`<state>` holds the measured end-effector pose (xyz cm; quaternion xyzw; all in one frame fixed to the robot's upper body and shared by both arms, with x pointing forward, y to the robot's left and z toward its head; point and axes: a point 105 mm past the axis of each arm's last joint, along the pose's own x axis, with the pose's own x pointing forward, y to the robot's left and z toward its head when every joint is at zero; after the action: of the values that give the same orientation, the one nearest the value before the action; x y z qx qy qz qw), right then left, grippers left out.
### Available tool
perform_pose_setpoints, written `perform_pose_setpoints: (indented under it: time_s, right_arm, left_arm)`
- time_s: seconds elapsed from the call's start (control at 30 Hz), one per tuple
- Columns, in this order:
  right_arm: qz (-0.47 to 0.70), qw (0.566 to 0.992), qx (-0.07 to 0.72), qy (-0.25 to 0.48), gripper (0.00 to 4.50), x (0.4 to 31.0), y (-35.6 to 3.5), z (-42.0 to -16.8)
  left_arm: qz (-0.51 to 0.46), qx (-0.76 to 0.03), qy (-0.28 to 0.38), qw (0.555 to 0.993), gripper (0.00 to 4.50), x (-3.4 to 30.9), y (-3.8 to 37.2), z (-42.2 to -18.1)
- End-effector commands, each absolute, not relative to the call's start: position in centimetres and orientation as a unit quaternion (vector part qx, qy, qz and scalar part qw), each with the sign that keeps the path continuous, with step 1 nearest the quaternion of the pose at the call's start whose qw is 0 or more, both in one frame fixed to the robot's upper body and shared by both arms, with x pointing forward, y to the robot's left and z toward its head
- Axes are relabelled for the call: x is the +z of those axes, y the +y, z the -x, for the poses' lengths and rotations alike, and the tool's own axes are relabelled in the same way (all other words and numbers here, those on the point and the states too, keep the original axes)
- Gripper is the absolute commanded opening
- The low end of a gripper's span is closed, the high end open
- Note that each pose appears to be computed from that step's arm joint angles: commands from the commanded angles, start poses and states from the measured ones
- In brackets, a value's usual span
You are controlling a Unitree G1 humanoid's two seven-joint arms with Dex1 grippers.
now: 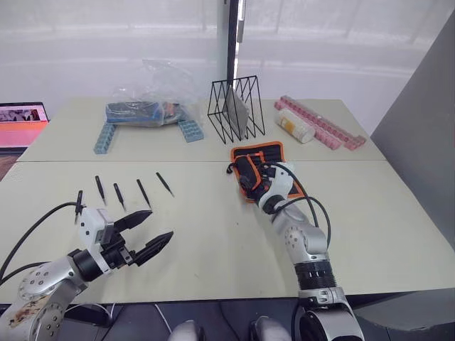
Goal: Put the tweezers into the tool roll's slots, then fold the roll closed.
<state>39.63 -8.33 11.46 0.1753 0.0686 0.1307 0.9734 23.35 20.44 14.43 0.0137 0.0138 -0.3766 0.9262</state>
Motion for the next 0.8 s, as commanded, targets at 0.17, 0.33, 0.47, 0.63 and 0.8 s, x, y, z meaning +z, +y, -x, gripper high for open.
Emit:
perform_pose_setpoints:
  time_s: [0.17, 0.33, 0.47, 0.63, 0.8]
  right_arm:
    - [-0.171, 0.973, 0.142, 0.061, 4.49, 12.3, -7.3, -38.8]
    - [-0.165, 0.973, 0.152, 0.063, 4.49, 12.4, -6.7, -38.8]
    - [-0.168, 0.972, 0.154, 0.061, 3.71, 12.5, -6.4, -38.8]
    - [-0.175, 0.972, 0.151, 0.054, 2.00, 12.7, -6.6, -38.9]
    - [-0.171, 0.973, 0.145, 0.051, 0.25, 12.8, -7.1, -39.2]
  left_arm:
    - [-0.027, -0.393, -0.009, 0.919, 4.48, 16.6, 19.9, -23.3]
    - [-0.038, -0.409, 0.012, 0.911, 4.48, 17.0, 19.7, -22.5]
    - [-0.042, -0.409, 0.018, 0.912, 4.50, 17.3, 20.1, -22.3]
    - [-0.033, -0.409, 0.020, 0.912, 4.50, 17.1, 19.8, -22.0]
    - [-0.023, -0.412, 0.022, 0.911, 4.50, 16.7, 19.3, -21.8]
